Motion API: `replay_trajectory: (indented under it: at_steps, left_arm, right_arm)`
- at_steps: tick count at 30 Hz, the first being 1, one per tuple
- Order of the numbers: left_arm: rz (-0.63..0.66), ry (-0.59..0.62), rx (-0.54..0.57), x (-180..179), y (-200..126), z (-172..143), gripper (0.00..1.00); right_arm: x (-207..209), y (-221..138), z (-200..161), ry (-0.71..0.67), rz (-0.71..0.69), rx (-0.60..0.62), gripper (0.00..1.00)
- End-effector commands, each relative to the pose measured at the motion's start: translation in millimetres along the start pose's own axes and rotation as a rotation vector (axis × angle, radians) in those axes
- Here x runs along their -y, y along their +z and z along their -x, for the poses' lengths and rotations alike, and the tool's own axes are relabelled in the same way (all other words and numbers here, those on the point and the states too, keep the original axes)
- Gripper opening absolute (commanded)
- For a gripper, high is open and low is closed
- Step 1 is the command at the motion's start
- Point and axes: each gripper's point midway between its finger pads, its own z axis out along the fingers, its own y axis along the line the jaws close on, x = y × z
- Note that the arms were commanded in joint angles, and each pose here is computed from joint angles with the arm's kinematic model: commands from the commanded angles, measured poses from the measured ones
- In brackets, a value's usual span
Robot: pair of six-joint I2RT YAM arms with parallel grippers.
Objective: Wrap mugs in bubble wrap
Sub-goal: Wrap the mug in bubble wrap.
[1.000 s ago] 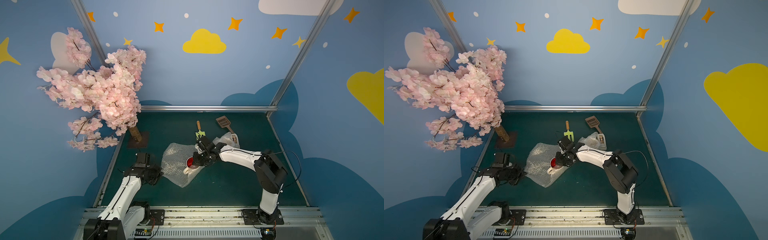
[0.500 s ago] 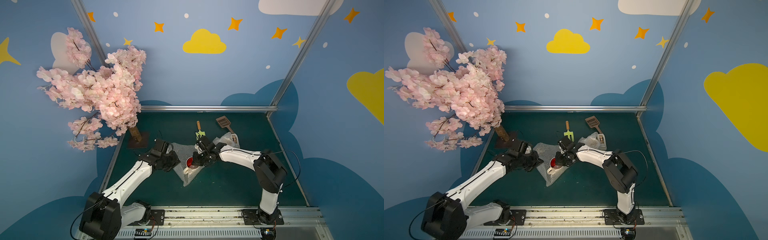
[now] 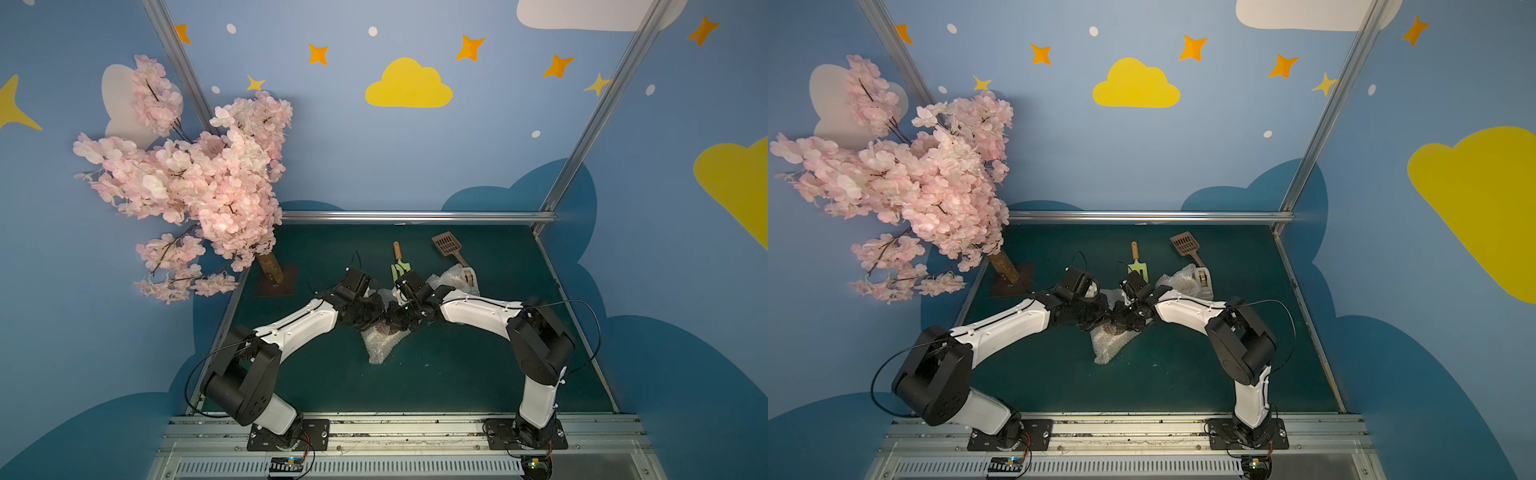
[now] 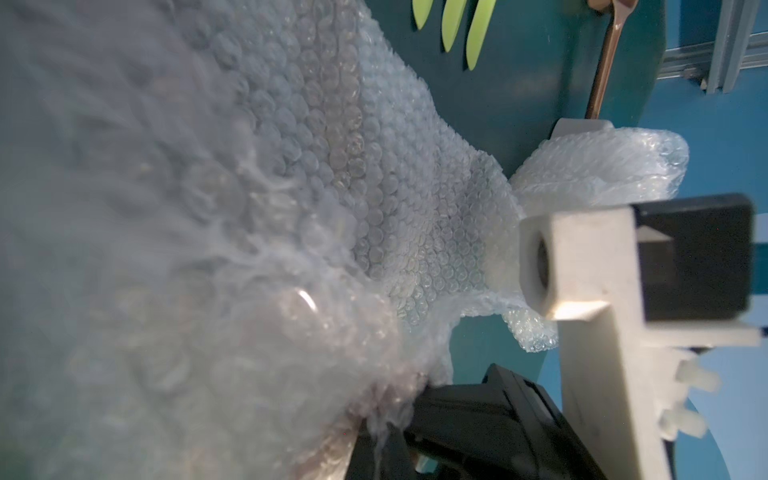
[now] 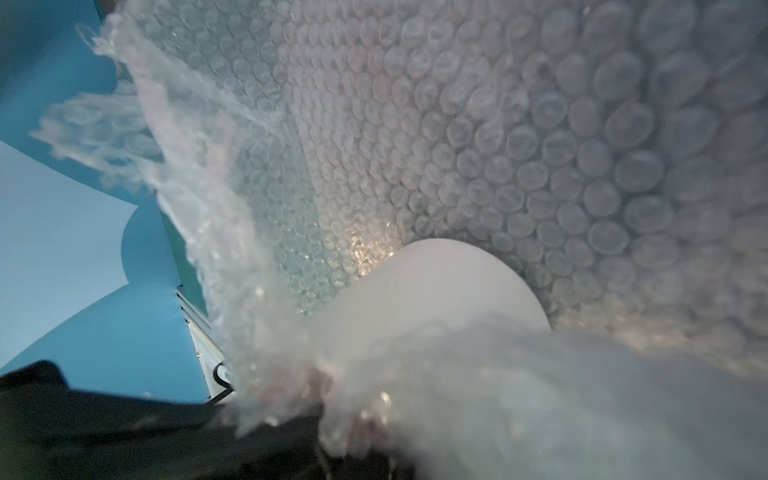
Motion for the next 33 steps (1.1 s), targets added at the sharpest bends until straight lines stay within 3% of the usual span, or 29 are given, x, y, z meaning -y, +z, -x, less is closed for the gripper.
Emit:
replay_trajectory:
  at_steps: [1, 9, 16, 19, 22, 31, 33]
  left_arm:
    - [0.052, 0.011, 0.002, -6.5, 7.6, 0.5, 0.03]
    - [0.247, 0.055, -0.095, -35.2, 29.5, -9.0, 0.02]
    - [0.352, 0.075, -0.135, -56.7, 41.0, -15.0, 0.02]
    - [0.377, 0.084, -0.141, -62.4, 40.8, -15.1, 0.02]
    - [0.397, 0.098, -0.143, -66.0, 39.8, -14.5, 0.02]
    - [0.417, 0.130, -0.164, -73.3, 45.4, -16.7, 0.02]
    - [0.397, 0.140, -0.155, -71.1, 44.5, -17.2, 0.02]
  right_arm:
    - [9.7, 1.9, -1.9, 0.017, -0.024, 0.021, 0.00]
    - [4.9, -7.6, -1.6, -0.033, -0.049, 0.039, 0.00]
    - [3.0, -15.0, -4.3, -0.068, -0.055, 0.046, 0.20]
    - [1.9, -20.6, -4.5, -0.090, -0.060, 0.058, 0.33]
    - [-0.2, -26.8, -3.5, -0.111, -0.062, 0.071, 0.37]
    - [-14.4, -23.0, -6.8, -0.175, -0.017, 0.050, 0.40]
    - [-17.0, -23.4, -7.8, -0.195, -0.014, 0.049, 0.36]
